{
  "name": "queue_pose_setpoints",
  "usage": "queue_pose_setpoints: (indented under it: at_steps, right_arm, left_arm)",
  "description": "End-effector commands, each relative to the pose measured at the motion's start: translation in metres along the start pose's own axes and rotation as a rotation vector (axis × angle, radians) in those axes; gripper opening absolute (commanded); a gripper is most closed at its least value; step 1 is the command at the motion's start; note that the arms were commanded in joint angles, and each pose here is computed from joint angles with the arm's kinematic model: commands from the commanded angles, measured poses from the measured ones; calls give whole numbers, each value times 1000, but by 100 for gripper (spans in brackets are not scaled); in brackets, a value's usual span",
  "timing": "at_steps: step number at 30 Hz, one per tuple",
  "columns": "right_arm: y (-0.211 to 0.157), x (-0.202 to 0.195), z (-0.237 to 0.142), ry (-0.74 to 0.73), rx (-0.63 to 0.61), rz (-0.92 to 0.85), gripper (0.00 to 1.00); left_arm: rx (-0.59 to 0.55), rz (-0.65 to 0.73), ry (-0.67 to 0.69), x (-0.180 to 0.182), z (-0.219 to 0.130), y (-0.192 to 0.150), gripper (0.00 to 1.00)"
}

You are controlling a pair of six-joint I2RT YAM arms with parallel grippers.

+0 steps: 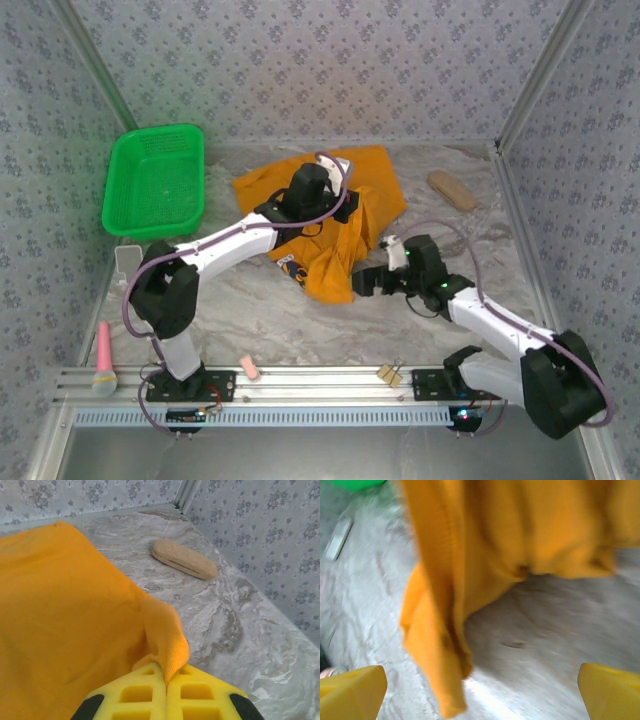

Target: Fold the inside-out t-shirt

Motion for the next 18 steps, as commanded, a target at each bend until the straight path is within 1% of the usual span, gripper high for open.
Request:
queue_pose_setpoints:
  at_steps: [1,4,5,6,7,8,9,10,11,14,16,18]
  right_arm:
    - [30,6,19,-35,-90,-143,100]
    - [31,11,45,-16,-70,-161,100]
    - [30,15,54,2,-65,-170,95]
    - [31,20,60,14,-68,-178,85]
    - [30,19,67,-3,-70,-175,64]
    - [30,15,70,-23,-85,-165,35]
    - [32,8,68,-60,-101,-148,14]
    - [34,-2,63,-116,-109,-135,6]
    - [38,-12,56,-187,-108,-146,0]
    - [70,-36,23,-423,-83,-275,0]
    - [105,-53,-4,-560,-103,-349,0]
    - [151,-67,-38,-667,-136,-353,0]
  left_arm:
    - [-41,-49,-83,-18,-3,16,0]
    - [-40,-66,-93,-18,-4,18,0]
    - [-48,-71,-97,-18,-6,21,0]
    - [-56,-71,-98,-18,-7,24,0]
    - [-64,-71,-98,-17,-8,27,0]
    - [-75,-69,-97,-15,-11,33,0]
    - [-91,-63,-91,-13,-16,43,0]
    - [-114,-64,-71,-9,-23,54,0]
    - [-144,-72,-48,-4,-32,68,0]
    - [-270,-101,23,10,-67,118,0]
    - [-357,-89,31,6,-91,149,0]
    - [-469,-85,86,1,-120,181,0]
Point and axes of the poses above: each hand's point on the last joint's axis, 136 mm out from that joint toward the fingers, its own z axis out along the fingers, its own x axis along the line the jaws close on, y = z × x, the point moved 3 cm from there along -z, back along the fingers, and after that the axes turned 14 degrees about -z, right-handed, at the moved point
